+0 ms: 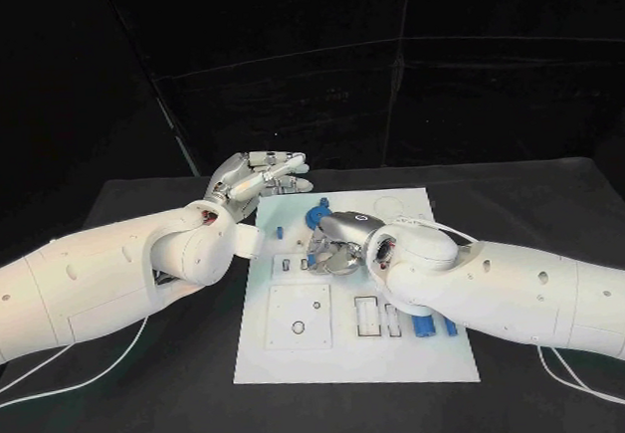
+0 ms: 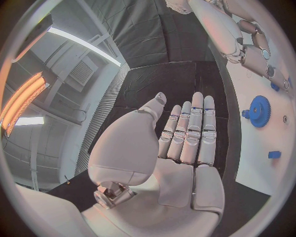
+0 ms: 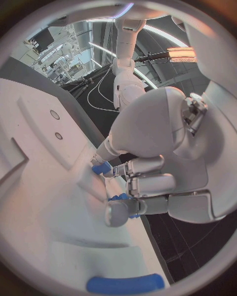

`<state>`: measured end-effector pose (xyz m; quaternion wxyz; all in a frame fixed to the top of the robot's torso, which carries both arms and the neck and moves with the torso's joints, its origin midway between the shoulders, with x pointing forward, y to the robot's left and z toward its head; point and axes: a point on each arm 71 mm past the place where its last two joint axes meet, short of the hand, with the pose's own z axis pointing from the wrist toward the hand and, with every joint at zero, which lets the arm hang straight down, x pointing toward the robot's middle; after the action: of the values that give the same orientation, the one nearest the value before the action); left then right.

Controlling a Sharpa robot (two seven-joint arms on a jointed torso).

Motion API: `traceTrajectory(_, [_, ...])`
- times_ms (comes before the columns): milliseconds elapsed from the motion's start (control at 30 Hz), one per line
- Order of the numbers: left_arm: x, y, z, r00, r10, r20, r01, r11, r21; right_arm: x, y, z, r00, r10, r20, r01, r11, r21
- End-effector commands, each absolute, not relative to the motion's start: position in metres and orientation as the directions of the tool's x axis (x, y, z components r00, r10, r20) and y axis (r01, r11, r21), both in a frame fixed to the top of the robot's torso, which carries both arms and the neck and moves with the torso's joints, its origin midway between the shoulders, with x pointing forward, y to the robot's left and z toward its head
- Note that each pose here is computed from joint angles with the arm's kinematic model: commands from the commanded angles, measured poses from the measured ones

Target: Assemble the parts on the task board

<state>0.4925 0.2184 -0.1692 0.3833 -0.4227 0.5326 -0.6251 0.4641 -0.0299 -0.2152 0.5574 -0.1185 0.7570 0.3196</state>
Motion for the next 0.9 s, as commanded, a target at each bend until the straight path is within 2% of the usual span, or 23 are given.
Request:
traceTrajectory(33, [0.4927,0.2179,-0.1677,-0.356,-0.927,0.118,0.036,-0.139,-0.99,0.4621,-0.0331,-0.2256,-0.388,0.109,-0.915,-0.524,0.791,0.316])
traceTrajectory(900, [0.4927,0.218,-0.1678,-0.357,-0.926,0.118,0.034,-0.14,-0.99,0.4633,-0.0332,-0.2262,-0.369,0.134,-0.92,-0.508,0.8,0.32])
